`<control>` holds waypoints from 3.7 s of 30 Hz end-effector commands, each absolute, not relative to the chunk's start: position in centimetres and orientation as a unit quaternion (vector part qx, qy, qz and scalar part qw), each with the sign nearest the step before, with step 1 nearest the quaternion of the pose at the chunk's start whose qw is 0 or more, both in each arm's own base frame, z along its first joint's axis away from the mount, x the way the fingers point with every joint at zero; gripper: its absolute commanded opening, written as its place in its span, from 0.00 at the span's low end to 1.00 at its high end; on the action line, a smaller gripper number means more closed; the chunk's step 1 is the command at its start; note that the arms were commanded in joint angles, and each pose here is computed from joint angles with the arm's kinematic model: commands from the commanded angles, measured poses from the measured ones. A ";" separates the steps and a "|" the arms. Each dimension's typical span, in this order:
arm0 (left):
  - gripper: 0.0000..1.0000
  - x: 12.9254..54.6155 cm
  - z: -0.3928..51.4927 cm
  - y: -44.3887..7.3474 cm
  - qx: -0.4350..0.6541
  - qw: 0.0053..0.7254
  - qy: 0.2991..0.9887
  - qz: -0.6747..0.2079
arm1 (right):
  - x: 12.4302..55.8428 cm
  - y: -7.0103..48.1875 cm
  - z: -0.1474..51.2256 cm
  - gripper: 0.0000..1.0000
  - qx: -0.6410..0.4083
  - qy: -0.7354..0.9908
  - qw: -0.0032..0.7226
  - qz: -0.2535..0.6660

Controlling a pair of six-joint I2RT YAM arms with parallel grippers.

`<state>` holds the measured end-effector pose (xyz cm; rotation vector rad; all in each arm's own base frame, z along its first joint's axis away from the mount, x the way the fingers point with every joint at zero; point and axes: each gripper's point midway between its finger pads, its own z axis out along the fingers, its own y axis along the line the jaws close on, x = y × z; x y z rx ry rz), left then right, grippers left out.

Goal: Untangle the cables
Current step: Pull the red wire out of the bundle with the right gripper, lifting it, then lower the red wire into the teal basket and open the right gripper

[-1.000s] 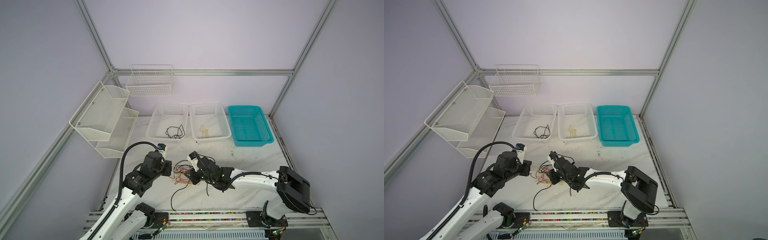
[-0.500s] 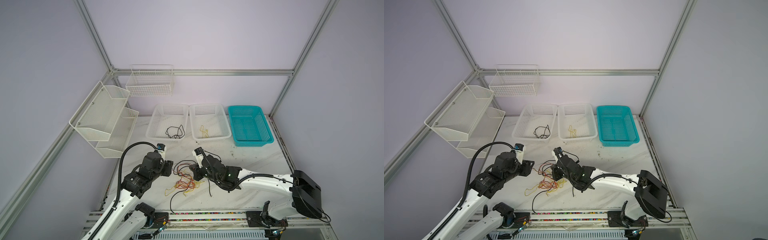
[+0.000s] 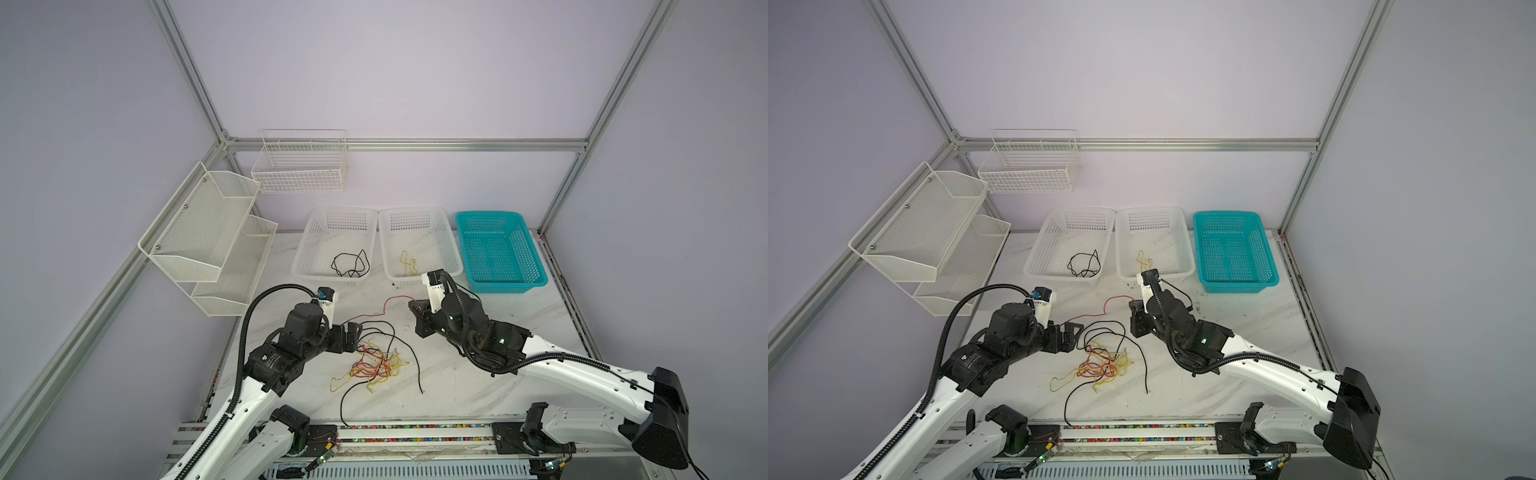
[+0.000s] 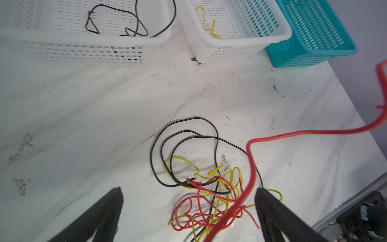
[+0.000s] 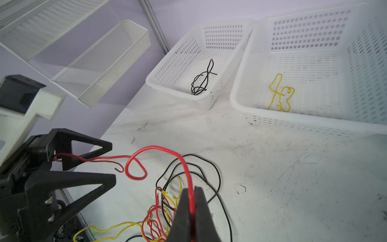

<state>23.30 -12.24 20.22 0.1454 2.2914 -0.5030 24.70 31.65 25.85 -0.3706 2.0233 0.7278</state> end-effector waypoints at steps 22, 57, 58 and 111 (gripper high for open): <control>1.00 15.7 30.8 -21.1 0.198 0.280 0.788 -0.511 | 36.6 19.7 24.5 0.00 0.034 0.856 0.469 0.214; 1.00 24.5 21.0 -6.2 -0.019 0.451 0.889 -0.070 | 36.3 -2.0 42.5 0.00 0.414 0.622 0.647 0.152; 1.00 24.5 21.0 -6.2 -0.019 0.451 0.890 -0.070 | 36.3 -2.4 42.4 0.00 0.422 0.618 0.647 0.142; 1.00 24.2 20.7 -6.8 -0.011 0.451 0.889 -0.083 | 44.4 -4.9 22.8 0.15 0.534 0.688 0.490 0.008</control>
